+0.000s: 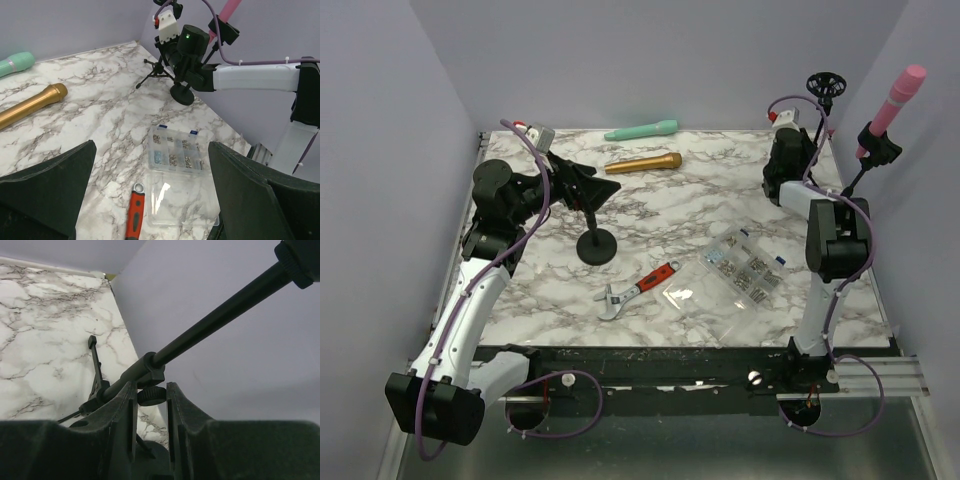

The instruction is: Remove the microphone from the stand

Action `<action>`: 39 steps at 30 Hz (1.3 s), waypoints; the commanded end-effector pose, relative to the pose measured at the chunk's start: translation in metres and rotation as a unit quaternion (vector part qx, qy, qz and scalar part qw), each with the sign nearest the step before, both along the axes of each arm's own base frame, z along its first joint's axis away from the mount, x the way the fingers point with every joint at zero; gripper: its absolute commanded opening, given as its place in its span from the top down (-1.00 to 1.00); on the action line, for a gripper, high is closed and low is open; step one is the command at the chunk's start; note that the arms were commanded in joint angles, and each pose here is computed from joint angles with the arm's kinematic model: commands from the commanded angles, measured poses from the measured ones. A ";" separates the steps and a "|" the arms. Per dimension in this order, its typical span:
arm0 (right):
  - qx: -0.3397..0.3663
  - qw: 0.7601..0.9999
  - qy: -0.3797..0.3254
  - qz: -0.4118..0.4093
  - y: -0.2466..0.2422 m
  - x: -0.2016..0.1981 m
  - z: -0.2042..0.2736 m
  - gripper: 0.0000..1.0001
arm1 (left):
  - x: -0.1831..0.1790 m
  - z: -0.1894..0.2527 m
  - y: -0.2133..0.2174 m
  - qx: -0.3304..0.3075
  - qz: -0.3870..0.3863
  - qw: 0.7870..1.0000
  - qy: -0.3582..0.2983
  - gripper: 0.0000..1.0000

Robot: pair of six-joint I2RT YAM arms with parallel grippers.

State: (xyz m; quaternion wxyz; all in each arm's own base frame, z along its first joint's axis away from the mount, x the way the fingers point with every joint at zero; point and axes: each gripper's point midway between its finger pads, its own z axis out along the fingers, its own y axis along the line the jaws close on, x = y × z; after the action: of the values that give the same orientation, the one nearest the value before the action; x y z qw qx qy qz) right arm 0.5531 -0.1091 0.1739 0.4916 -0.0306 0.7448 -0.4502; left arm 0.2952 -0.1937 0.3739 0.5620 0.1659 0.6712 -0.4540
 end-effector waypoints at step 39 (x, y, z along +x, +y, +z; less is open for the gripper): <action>0.300 0.950 -0.085 0.027 -0.003 -0.005 0.001 0.17 | -0.004 0.001 -0.006 0.006 -0.011 1.000 -0.008 -0.97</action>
State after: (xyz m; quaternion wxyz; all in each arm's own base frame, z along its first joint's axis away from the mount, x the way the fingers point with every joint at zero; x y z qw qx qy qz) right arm 0.5376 -0.1103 0.1755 0.5481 0.1524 0.7991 -0.1945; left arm 0.2911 -0.1990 0.3744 0.5600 0.1749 0.6685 -0.4571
